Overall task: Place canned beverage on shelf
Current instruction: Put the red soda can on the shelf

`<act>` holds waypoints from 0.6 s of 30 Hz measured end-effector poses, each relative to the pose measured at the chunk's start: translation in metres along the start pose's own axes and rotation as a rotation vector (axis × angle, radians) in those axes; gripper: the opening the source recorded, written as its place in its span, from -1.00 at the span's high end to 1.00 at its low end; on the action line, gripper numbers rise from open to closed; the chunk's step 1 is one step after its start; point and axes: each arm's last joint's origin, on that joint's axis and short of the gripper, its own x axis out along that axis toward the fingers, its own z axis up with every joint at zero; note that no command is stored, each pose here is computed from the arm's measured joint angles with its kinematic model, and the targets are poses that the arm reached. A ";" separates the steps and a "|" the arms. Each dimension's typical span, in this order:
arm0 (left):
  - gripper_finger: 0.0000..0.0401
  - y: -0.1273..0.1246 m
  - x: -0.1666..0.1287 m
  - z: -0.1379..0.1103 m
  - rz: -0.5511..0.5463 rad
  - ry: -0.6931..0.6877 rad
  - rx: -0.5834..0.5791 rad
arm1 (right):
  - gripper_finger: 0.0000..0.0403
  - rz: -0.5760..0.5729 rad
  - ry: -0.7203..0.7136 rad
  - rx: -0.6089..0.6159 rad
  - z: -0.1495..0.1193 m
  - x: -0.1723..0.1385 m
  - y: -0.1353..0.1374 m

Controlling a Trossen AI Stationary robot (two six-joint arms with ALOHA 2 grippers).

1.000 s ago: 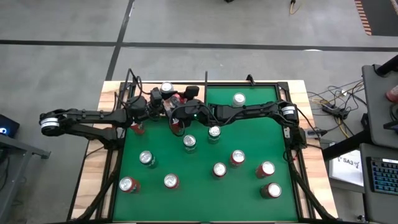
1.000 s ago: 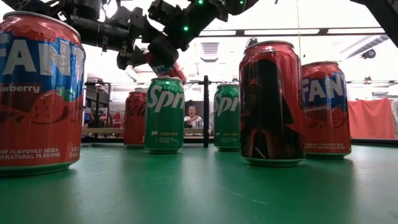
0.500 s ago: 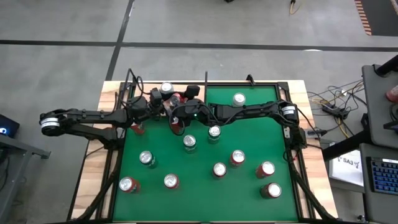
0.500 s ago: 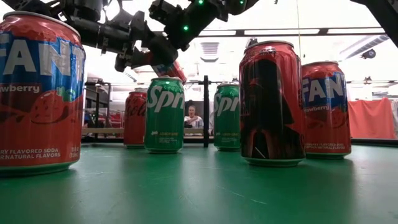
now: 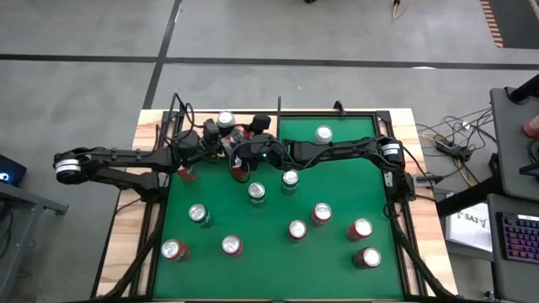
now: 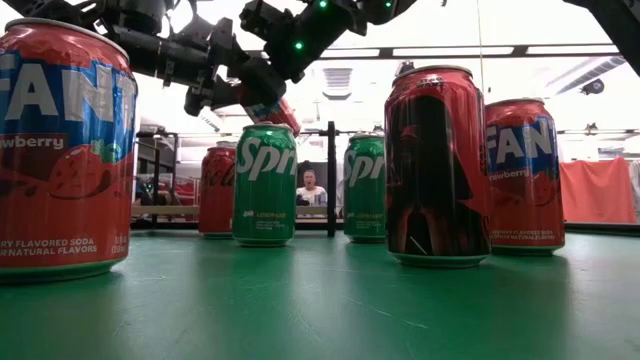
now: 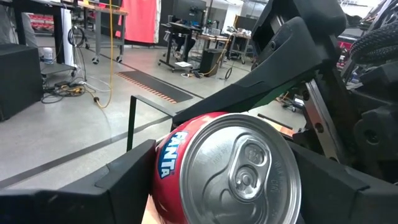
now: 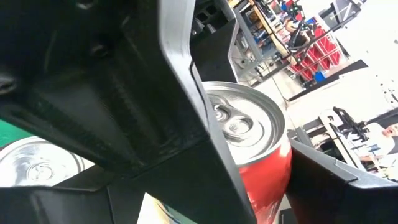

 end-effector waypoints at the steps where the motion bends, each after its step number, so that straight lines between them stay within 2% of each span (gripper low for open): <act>1: -0.48 0.000 0.000 0.000 0.000 0.000 0.000 | -0.44 0.000 0.000 0.000 0.000 0.000 0.000; 18: -0.48 0.000 0.000 0.000 -0.002 0.001 0.002 | -0.44 0.006 0.004 -0.023 -0.001 0.000 0.001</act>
